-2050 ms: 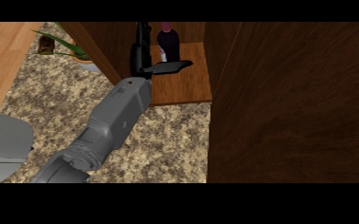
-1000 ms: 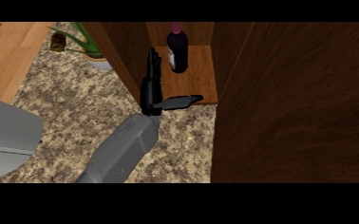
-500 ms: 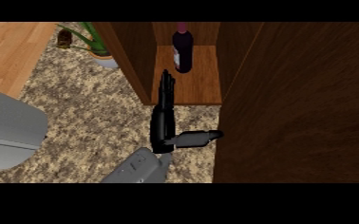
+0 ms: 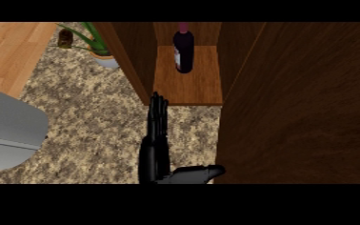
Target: Pick up the wine, place it into the cabinet and close the cabinet
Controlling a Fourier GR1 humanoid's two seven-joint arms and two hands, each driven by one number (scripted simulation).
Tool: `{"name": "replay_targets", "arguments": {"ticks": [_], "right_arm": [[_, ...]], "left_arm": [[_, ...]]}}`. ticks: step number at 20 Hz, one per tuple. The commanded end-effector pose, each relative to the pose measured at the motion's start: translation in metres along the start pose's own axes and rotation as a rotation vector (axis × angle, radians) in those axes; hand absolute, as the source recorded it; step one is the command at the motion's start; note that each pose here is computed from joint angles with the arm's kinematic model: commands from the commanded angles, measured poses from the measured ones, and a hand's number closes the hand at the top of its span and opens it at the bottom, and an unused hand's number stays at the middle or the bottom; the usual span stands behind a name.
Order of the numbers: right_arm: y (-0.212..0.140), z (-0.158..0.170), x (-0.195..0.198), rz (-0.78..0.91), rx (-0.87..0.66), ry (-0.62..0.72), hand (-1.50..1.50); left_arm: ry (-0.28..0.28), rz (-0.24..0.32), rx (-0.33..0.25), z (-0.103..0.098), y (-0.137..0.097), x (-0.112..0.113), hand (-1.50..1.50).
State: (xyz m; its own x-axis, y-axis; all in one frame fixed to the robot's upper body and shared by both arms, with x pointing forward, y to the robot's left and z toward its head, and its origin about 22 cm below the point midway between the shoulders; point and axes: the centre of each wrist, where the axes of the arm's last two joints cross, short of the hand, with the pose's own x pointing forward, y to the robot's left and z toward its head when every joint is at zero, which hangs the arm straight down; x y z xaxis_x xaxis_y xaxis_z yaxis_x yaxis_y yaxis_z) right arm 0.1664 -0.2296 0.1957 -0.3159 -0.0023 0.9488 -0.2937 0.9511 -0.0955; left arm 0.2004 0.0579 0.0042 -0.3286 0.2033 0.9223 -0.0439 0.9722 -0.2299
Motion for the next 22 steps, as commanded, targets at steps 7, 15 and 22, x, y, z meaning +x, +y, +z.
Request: {"name": "replay_targets", "arguments": {"ticks": [7,15,22], "right_arm": [[0.011,0.017,0.009,-0.091,0.091,-0.021,-1.5],[0.014,0.027,0.015,-0.036,0.217,0.015,1.5],[0.023,0.023,0.008,-0.12,0.318,0.089,1.5]], "left_arm": [[-0.027,0.019,-0.039,0.043,0.045,0.05,-1.5],[-0.003,0.036,-0.134,0.036,0.083,0.067,-1.5],[-0.018,0.026,-0.134,0.047,0.111,0.085,-1.5]]}}
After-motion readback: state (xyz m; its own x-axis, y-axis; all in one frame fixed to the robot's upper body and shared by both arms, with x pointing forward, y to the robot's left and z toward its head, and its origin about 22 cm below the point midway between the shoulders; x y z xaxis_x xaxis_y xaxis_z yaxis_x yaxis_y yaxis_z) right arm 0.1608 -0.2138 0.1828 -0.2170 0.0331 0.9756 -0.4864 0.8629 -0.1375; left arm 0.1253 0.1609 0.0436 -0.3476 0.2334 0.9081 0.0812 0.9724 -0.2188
